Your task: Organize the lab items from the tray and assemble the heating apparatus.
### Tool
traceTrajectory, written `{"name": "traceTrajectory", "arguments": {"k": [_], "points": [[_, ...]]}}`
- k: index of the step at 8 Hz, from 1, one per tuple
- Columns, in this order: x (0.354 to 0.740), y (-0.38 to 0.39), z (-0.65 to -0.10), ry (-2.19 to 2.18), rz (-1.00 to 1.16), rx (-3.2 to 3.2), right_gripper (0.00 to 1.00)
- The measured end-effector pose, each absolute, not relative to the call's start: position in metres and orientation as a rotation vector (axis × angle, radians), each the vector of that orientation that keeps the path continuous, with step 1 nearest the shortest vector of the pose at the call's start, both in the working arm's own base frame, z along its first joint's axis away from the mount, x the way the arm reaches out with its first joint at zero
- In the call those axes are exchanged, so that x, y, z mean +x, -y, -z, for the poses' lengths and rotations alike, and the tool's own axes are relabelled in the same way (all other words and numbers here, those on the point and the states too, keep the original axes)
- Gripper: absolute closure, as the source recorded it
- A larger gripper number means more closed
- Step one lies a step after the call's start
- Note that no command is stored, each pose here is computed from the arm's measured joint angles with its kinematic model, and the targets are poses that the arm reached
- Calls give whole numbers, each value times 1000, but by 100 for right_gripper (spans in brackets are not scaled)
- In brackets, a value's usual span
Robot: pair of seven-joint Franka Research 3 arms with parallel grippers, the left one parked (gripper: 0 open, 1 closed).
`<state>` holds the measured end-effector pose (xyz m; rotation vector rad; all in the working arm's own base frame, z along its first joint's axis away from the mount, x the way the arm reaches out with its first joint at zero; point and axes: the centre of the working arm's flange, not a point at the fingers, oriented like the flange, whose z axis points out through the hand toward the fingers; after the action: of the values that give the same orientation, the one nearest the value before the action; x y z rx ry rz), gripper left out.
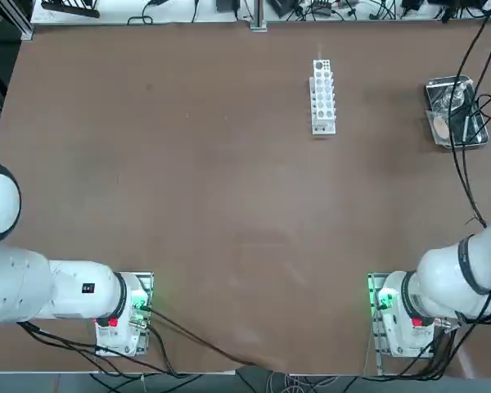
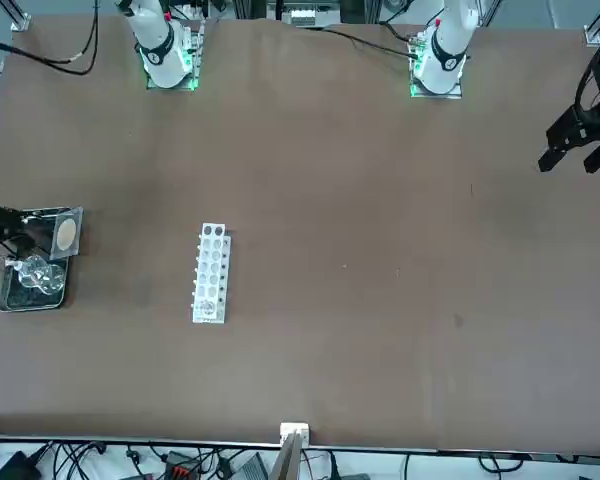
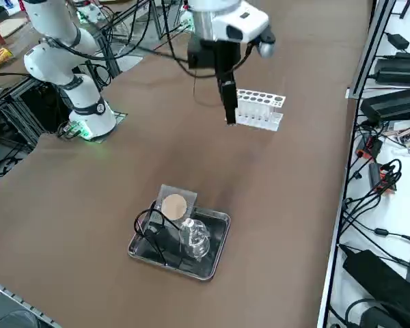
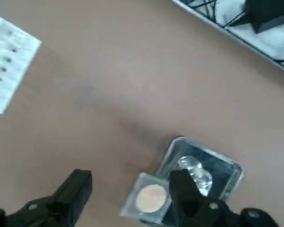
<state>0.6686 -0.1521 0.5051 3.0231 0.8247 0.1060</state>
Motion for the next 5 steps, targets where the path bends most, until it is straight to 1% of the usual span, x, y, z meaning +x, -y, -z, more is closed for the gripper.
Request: {"name": "traceTrajectory", "arguments": {"k": [2,5], "points": [[664,183,-479,-892,-184,3009,0],[654,208,-454,-942,-158,2984,0]]}}
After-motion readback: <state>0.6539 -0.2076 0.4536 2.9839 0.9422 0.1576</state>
